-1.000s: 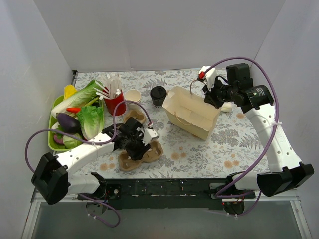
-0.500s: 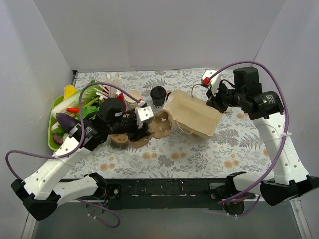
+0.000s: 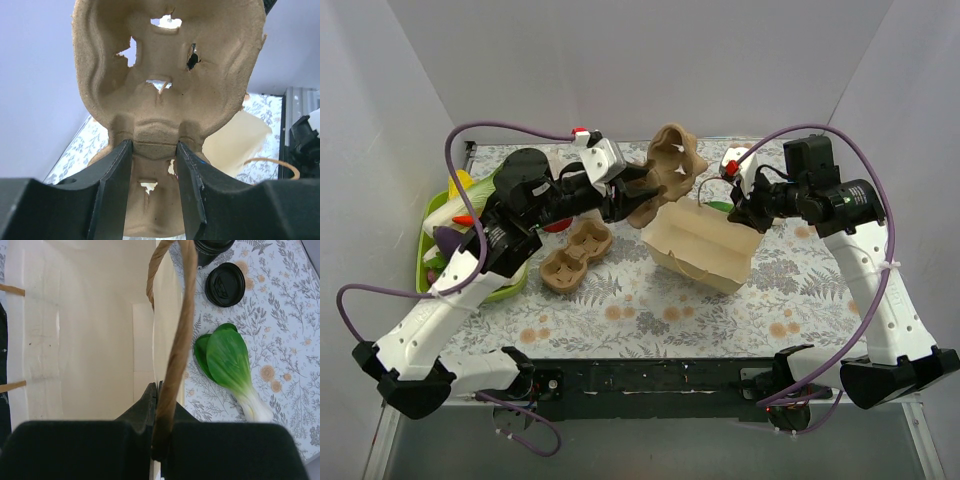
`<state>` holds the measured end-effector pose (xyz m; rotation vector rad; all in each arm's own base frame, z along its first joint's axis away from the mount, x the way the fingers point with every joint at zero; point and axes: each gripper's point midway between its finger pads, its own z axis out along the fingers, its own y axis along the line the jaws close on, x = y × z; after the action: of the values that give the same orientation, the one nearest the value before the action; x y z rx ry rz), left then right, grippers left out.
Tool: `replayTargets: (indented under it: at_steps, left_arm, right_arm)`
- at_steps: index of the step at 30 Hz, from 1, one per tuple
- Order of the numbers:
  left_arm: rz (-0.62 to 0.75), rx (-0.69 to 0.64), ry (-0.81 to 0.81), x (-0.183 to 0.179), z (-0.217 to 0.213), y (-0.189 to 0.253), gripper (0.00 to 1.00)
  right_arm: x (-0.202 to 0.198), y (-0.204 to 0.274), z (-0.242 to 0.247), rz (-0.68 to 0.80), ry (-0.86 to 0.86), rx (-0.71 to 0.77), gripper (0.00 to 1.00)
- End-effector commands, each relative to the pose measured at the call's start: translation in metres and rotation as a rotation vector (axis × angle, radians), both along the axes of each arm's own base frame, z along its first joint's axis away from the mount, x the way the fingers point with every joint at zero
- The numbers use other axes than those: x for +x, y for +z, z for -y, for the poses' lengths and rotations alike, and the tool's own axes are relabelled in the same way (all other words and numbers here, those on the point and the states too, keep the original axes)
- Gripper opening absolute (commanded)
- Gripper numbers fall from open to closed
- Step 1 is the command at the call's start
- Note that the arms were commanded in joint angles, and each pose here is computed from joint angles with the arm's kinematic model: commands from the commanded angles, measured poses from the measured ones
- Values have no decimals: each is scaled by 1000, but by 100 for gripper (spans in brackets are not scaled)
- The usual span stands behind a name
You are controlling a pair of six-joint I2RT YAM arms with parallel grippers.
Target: Pack the takeout coffee
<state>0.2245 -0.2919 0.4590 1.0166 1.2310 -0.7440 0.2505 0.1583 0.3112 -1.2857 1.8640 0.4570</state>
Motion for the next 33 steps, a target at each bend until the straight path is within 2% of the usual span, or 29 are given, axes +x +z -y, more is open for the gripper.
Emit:
replayTargets:
  at_steps: [1,5,11,18,26,33]
  left_arm:
    - [31,-121,-145,-11,25,22,0]
    - [-30,-135,-205,-13,38,6,0]
    - [-23,-200,-263,-28,39,0,0]
    - [-5,-210,-274,-35,37,-34,0]
    - [87,-162,-277,-39,32,-57,0]
    - [76,-103,-328,-41,39,-71,0]
  right_arm:
    - [-11,16,-9,7,43,65,1]
    - [-17,13,-9,-20,47,72,1]
    - [-23,5,-10,-87,38,80,1]
    - [-25,11,-17,-137,68,102,1]
    - [-32,4,-21,-194,126,100,1]
    - [-35,4,-34,-261,184,146,1]
